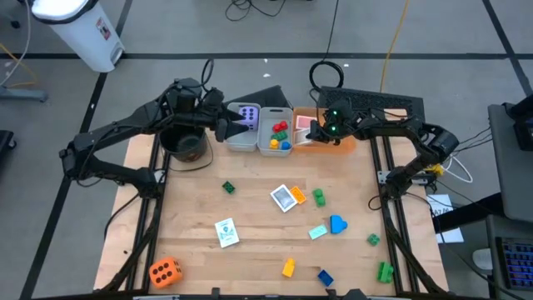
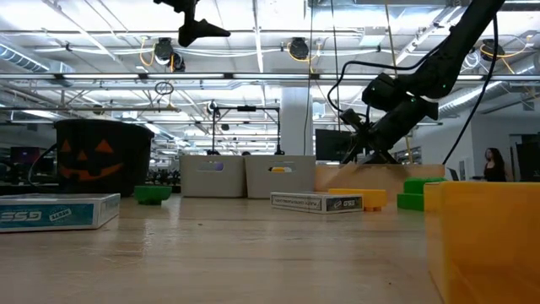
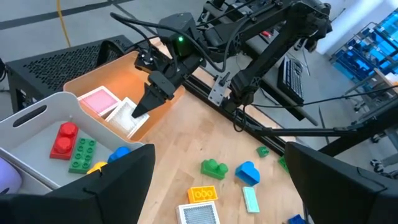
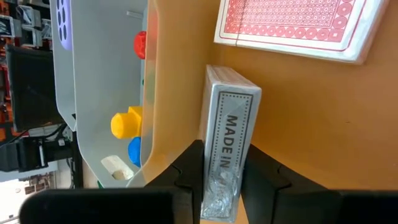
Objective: Pick & Place Toys
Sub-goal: Put the brown playing card into the orange bin
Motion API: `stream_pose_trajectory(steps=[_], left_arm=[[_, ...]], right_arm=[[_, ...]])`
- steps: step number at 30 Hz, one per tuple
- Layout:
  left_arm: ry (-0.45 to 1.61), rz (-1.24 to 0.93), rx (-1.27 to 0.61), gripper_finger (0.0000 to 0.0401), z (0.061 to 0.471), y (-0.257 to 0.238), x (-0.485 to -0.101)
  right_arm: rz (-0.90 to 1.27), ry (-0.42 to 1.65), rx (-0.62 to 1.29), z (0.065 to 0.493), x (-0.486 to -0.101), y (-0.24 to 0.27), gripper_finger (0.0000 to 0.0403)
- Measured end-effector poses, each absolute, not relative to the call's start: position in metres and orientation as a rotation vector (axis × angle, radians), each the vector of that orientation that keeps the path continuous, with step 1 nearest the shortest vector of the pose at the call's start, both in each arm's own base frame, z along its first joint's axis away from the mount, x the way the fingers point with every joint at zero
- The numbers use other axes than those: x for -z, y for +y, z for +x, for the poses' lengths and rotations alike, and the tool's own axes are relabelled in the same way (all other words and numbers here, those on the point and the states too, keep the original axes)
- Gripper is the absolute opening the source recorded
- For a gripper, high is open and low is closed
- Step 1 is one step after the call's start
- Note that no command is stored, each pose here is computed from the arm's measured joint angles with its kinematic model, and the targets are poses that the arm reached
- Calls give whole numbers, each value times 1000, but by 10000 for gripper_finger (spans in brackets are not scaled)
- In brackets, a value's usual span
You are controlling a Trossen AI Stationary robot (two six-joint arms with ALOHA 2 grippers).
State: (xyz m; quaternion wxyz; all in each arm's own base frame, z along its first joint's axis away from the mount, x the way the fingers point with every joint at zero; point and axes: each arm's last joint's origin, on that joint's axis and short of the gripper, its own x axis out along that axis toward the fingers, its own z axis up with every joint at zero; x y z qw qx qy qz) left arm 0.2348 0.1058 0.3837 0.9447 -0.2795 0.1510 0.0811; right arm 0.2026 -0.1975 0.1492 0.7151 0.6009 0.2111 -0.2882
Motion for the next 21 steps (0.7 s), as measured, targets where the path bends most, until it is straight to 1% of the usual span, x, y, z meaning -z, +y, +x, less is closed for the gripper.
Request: stream_pose_trajectory(steps=[12, 21], left_arm=[[307, -571, -166, 363, 235, 106, -384], [307, -573, -166, 363, 235, 106, -384]], right_arm=[[1321, 467, 639, 203, -149, -198, 73], [1298, 474, 671, 202, -147, -198, 129]])
